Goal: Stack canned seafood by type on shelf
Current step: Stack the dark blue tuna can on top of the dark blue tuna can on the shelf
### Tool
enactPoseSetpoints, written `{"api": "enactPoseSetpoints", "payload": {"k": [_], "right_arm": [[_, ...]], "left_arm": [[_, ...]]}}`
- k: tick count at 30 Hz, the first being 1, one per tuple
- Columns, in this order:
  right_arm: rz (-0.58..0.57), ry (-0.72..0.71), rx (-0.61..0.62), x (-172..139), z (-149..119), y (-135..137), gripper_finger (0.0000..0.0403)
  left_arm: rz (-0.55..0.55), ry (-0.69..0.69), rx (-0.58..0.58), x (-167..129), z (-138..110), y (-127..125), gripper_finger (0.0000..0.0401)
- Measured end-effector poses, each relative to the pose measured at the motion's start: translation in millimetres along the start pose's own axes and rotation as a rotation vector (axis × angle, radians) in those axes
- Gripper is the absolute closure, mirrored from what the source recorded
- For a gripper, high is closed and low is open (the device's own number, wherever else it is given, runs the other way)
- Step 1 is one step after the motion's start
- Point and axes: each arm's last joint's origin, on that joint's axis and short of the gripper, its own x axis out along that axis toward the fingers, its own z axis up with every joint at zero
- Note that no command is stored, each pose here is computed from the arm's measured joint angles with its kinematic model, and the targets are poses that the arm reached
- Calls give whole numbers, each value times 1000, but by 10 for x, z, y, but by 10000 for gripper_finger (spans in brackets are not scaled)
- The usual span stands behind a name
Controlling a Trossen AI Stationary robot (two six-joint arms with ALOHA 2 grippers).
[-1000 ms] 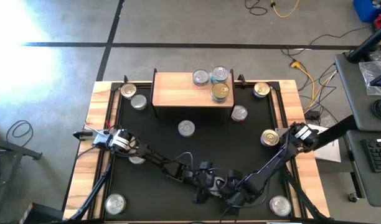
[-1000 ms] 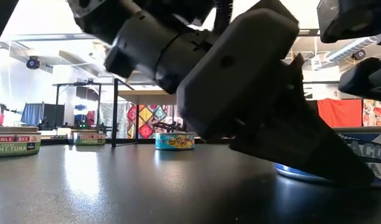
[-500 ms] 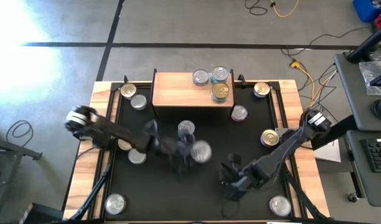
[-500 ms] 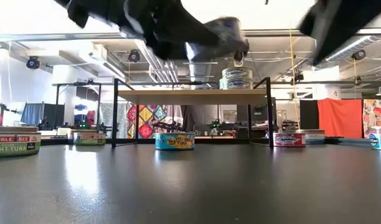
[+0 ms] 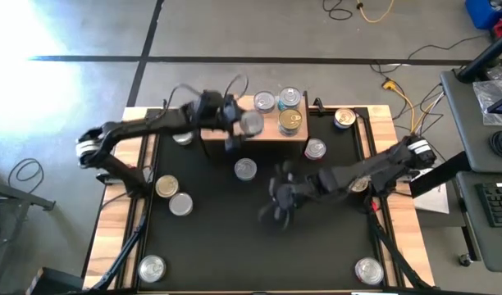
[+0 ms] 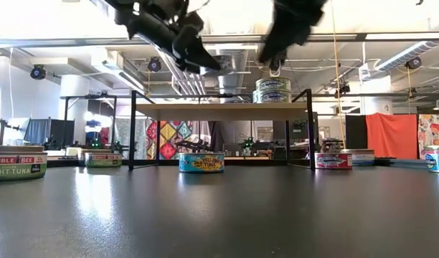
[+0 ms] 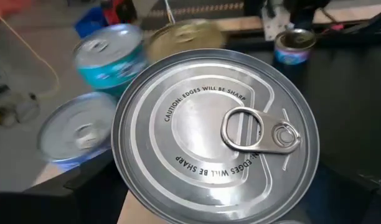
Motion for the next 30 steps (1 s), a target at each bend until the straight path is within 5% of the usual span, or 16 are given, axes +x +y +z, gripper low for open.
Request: {"api": "enactPoseSetpoints", "payload": {"k": [9,17,30], "right_arm": [[-135,-158,-23,-211,701,-857,390],[-288,-181,-11,-278,845,-1644,390],[-256,-216,38,-279,736,-2535,390]], "left_arm": [[-6,37,0,306,152,880,38],[-70,121,-65,726,-20,1390,38],[-142,116,19,797,36,1529,38]]}}
